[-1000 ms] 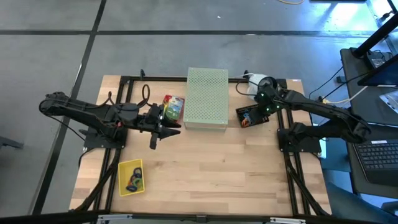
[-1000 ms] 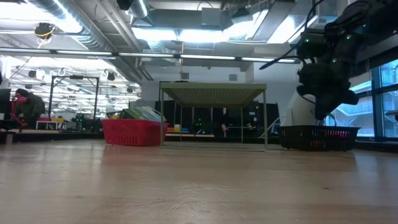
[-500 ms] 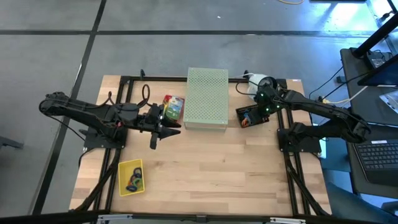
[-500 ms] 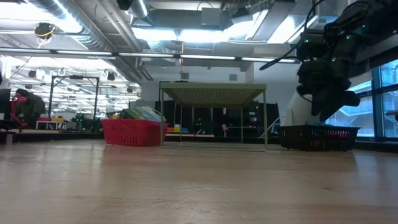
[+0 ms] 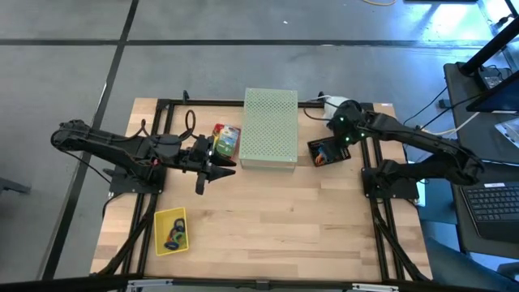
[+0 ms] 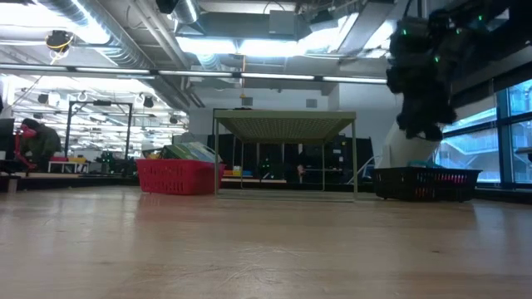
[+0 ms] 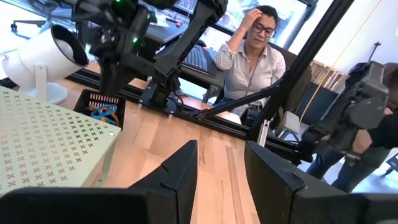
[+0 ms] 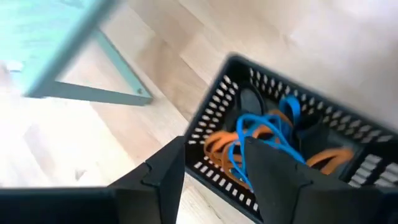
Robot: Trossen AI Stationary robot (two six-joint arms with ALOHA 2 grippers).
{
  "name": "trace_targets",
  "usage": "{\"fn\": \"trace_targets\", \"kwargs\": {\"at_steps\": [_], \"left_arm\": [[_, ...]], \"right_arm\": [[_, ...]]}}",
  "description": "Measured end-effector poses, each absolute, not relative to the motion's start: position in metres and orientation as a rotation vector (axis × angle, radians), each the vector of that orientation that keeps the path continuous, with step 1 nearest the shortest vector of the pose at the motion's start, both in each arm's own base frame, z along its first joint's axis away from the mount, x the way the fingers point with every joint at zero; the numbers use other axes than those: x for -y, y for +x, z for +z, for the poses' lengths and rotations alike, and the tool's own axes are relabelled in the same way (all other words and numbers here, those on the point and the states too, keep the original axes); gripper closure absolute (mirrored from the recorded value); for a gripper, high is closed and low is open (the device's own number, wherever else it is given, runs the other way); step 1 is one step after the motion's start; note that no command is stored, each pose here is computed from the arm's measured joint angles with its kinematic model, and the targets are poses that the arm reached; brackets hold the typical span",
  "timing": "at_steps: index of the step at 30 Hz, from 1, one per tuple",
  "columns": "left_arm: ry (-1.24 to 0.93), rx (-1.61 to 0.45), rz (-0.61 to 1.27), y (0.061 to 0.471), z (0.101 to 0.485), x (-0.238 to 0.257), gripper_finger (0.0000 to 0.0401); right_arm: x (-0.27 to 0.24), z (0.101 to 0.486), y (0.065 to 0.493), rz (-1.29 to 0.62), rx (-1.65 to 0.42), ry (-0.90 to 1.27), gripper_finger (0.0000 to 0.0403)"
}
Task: Pick & Place Office Desk Supplies
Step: Put the black bin on the shelf
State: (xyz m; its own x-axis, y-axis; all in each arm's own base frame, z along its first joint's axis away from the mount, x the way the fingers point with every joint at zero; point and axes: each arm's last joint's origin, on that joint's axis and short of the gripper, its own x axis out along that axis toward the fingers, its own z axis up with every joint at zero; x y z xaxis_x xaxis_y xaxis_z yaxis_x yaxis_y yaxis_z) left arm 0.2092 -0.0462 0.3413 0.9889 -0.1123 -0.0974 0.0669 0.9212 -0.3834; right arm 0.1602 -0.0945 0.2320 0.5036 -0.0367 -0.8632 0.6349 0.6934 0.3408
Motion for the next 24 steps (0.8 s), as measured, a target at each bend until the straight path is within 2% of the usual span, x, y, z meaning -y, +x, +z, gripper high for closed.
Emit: {"fn": "trace_targets", "kwargs": {"at_steps": [5,11,19,24], "left_arm": [[-0.389,-0.12,-0.093,0.209,0.341,0.046,0.0274],[-0.387,-0.128,-0.091,0.209,0.34,0.046,0.0274],[-0.383,-0.139,-0.073,0.209,0.339,0.046,0.0274],[-0.382,-0.138,-0.071,0.209,0.339,0.046,0.0274]], "right_arm": [[0.084,0.257,0.159,-0.371,-1.071,0.577,0.0246],[0.065,0.257,0.149,-0.254,-1.303,0.412,0.0254],[0.058,0.255,0.157,-0.283,-1.326,0.167,0.0255],[0.055,0.241,0.162,-0.239,-1.372,0.1,0.0255]]}}
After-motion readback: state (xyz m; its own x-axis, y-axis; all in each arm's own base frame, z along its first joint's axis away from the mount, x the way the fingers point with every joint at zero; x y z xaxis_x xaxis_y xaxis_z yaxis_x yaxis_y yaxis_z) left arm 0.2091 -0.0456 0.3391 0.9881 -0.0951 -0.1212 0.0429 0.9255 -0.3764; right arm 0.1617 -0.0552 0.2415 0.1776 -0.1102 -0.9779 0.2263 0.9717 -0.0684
